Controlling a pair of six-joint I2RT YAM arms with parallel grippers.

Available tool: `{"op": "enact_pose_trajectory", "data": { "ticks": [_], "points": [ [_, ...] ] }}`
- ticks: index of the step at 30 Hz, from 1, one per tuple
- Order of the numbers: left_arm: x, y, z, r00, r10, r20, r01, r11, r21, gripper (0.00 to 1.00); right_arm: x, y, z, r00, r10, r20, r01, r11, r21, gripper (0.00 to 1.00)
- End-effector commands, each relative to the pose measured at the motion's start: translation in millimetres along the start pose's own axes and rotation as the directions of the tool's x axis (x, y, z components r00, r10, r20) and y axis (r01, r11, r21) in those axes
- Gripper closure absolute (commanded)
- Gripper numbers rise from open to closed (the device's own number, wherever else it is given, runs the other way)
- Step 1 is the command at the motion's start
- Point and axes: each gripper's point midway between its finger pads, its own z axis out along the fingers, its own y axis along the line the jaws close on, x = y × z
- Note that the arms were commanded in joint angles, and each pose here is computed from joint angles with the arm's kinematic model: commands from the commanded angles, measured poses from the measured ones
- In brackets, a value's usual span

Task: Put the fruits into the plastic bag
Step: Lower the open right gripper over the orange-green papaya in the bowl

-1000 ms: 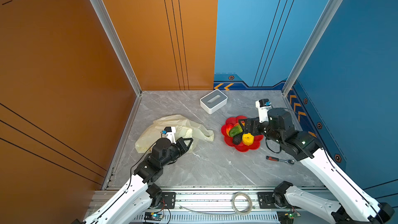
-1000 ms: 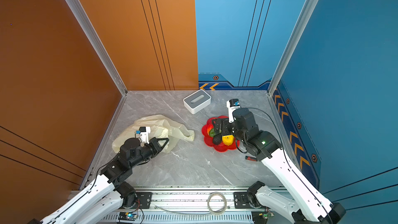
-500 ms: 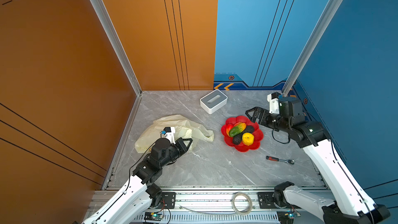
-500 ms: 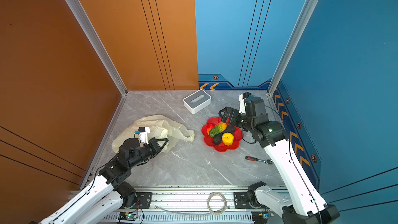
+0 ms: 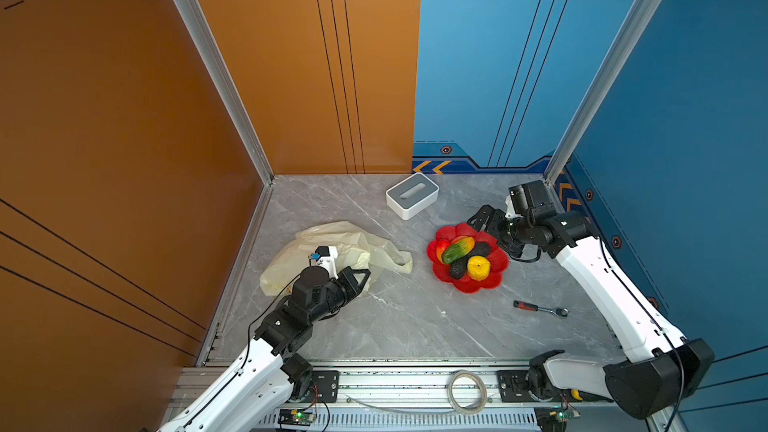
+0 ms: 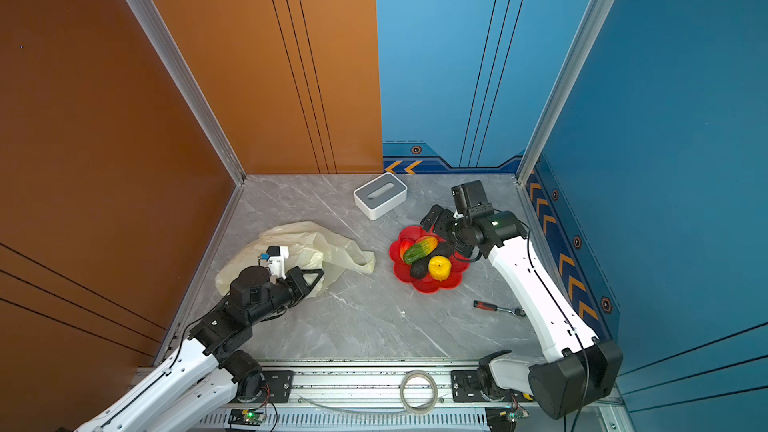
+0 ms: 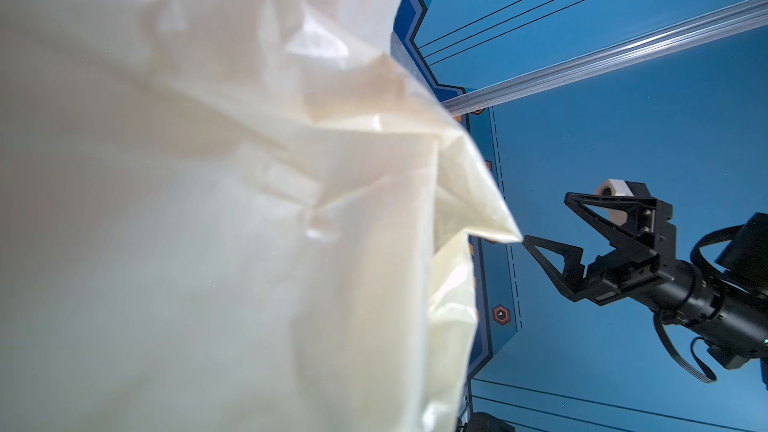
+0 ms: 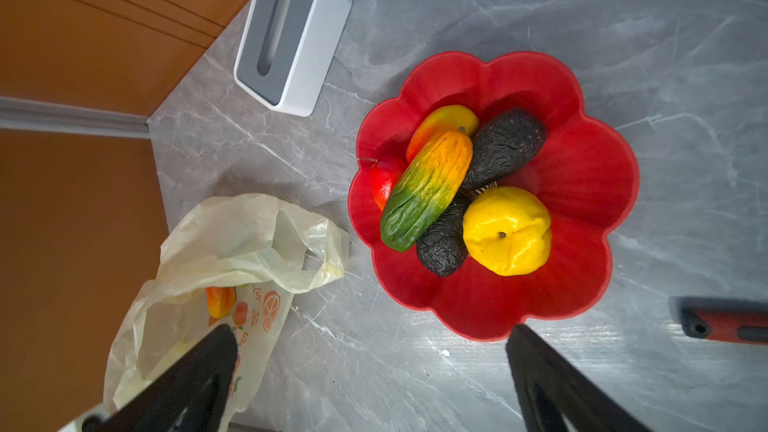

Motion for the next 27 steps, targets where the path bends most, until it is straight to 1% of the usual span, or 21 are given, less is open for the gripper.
{"op": "enact_pose_trajectory", "data": {
  "ticks": [1,4,5,6,7,14,20,27],
  "points": [
    [-10.4,-3.4,-6.5,0.999,0.008,0.04,-0.008,1.0,-0.018,1.0,-7.7,-3.9,10.2,0.986,0.147,0.074,-0.15,0.988,0.041,0.0],
    [-11.6,-3.9,-7.9,0.999,0.006,0.047,-0.005,1.0,-0.018,1.0,-7.2,-12.1,15.0,0.97,0.212,0.115,-0.225,0.967,0.116,0.0],
    [-12.3,-4.2,-8.3,0.999,0.004,0.05,-0.003,1.0,-0.018,1.0,-7.3,-18.0,14.6,0.963,0.23,0.141,-0.251,0.954,0.162,0.0],
    [-12.8,-4.8,-8.5,0.999,0.003,0.052,-0.002,1.0,-0.017,1.0,-8.1,-18.6,16.2,0.961,0.23,0.152,-0.257,0.948,0.186,0.0],
    [-9.7,2.2,-8.5,0.999,-0.001,0.04,0.002,0.999,-0.044,1.0,-8.0,-17.3,18.7,0.962,0.227,0.151,-0.254,0.947,0.195,0.0],
    [-9.8,1.1,-7.7,0.999,-0.002,0.035,0.003,0.999,-0.05,1.0,10.4,-21.4,67.9,0.945,0.324,0.046,-0.323,0.901,0.29,0.0],
    [-10.3,1.6,-8.2,0.999,0.0,0.035,0.002,0.998,-0.055,1.0,13.2,-24.1,93.2,0.932,0.356,0.064,-0.356,0.867,0.349,0.01],
    [-11.5,0.0,-8.5,0.999,-0.004,0.038,0.006,0.999,-0.053,1.0,16.7,-28.5,119.1,0.928,0.368,0.062,-0.361,0.84,0.406,0.1]
  ]
}}
